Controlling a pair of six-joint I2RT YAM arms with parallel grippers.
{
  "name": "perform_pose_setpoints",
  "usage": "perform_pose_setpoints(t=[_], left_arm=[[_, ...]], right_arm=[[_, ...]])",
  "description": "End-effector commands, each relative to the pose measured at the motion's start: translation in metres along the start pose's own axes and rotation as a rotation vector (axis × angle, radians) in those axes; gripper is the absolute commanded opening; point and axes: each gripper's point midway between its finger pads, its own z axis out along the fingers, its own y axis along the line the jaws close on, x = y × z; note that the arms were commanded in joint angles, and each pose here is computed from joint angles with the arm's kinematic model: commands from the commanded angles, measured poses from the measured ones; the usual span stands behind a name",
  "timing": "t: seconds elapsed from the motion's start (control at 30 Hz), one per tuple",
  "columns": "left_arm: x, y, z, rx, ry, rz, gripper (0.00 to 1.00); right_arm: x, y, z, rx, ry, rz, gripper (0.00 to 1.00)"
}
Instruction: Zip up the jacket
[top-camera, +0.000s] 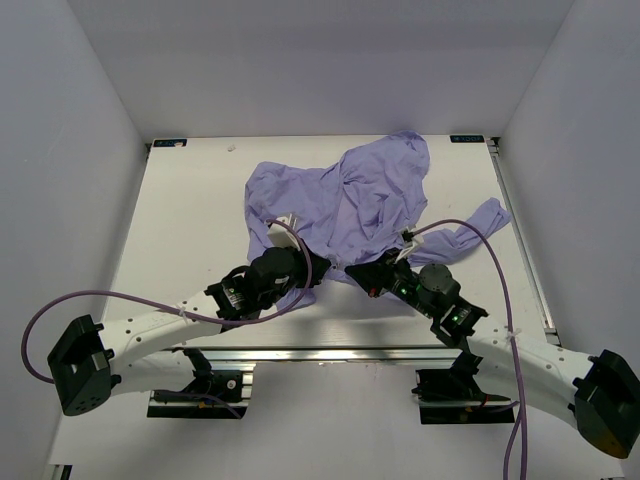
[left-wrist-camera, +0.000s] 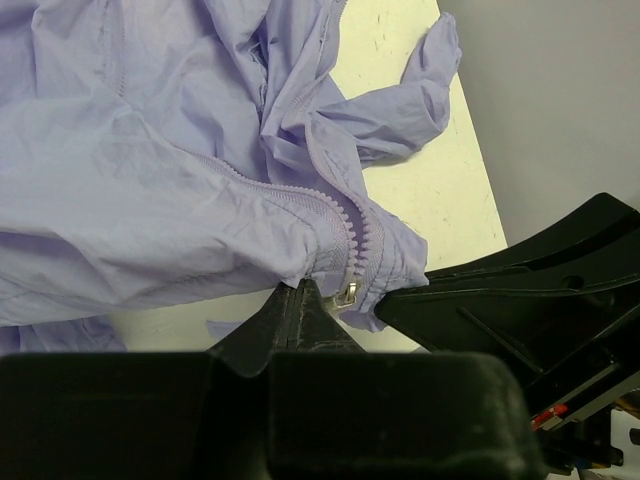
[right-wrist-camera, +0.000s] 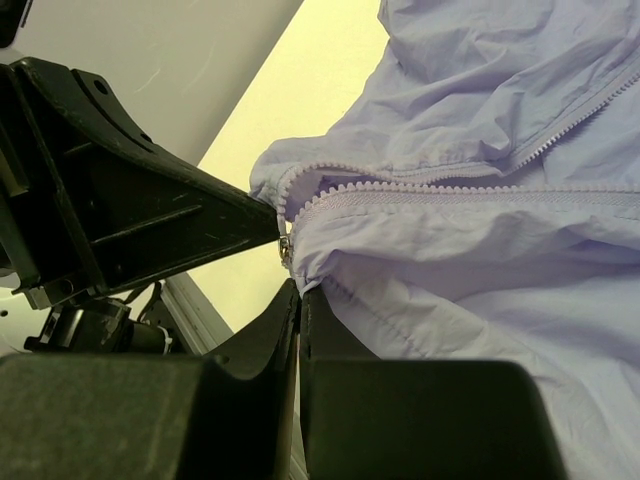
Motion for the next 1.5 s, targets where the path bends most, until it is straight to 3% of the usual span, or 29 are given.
perform_pose_setpoints(t=[0.0,0.43,0.87,1.1,1.47], left_arm=[[-0.009,-0.015,-0.004,0.047,-0.018,-0.004,0.0],[-0.001,-0.013,-0.009,0.057,0.009,0.043,0.0],[-0.01,-0.005,-0.019,0.012,-0.029,0.045,0.0],[-0.026,-0.006,-0.023,-0.004,-0.088,0.034,0.0],[-0.019,-0.013,-0.019,0.03,-0.059,0.032,0.0]], right_arm=[[-0.038,0.024,0.007,-0.063,-0.111,-0.02,0.0],[-0.051,0.027,0.011,-0.047,-0.147,-0.028,0.0],[-0.022,0.017,0.002,-0.021,-0.012,-0.039,0.0],[-0.007,0.022,-0.011,-0.087,0.029,-0.075,0.0],[-0.009,0.038,-0.007,-0.181,0.021,-0.1,0.0]])
